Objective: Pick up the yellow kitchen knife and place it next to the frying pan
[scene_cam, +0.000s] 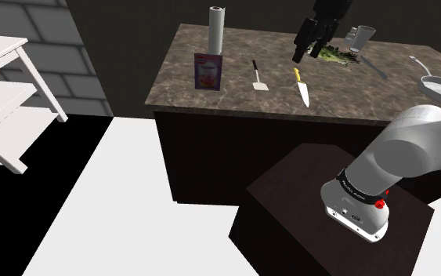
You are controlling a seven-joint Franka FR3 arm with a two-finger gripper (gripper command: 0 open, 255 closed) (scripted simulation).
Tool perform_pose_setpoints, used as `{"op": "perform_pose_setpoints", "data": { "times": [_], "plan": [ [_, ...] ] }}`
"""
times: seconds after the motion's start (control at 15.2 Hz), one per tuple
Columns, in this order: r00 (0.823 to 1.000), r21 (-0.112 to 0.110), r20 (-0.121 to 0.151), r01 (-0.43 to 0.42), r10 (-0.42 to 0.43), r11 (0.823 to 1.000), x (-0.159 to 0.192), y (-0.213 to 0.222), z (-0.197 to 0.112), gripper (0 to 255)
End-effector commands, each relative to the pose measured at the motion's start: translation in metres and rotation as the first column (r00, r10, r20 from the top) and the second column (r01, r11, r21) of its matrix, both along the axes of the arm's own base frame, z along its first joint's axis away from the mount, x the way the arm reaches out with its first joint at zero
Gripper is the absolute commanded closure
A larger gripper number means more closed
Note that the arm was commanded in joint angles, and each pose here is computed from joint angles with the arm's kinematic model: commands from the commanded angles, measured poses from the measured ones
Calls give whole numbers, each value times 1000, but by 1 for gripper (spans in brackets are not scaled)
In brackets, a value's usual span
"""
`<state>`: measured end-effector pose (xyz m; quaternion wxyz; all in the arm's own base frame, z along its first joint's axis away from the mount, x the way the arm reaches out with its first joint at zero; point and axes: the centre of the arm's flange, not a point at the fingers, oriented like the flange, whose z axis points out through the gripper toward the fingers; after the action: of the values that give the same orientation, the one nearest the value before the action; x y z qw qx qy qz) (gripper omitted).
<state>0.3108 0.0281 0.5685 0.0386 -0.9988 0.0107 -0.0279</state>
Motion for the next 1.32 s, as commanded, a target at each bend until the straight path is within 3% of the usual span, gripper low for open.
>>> {"op": "perform_pose_setpoints", "data": {
  "times": [0.0,0.59,1.25],
  "plan": [
    [1000,0,0,0,0,1000,0,0,0,0],
    [994,-20,0,109,-109,994,46,-87,-59,0],
    [973,-42,3,229,-229,972,85,-191,-123,0]
  ]
}}
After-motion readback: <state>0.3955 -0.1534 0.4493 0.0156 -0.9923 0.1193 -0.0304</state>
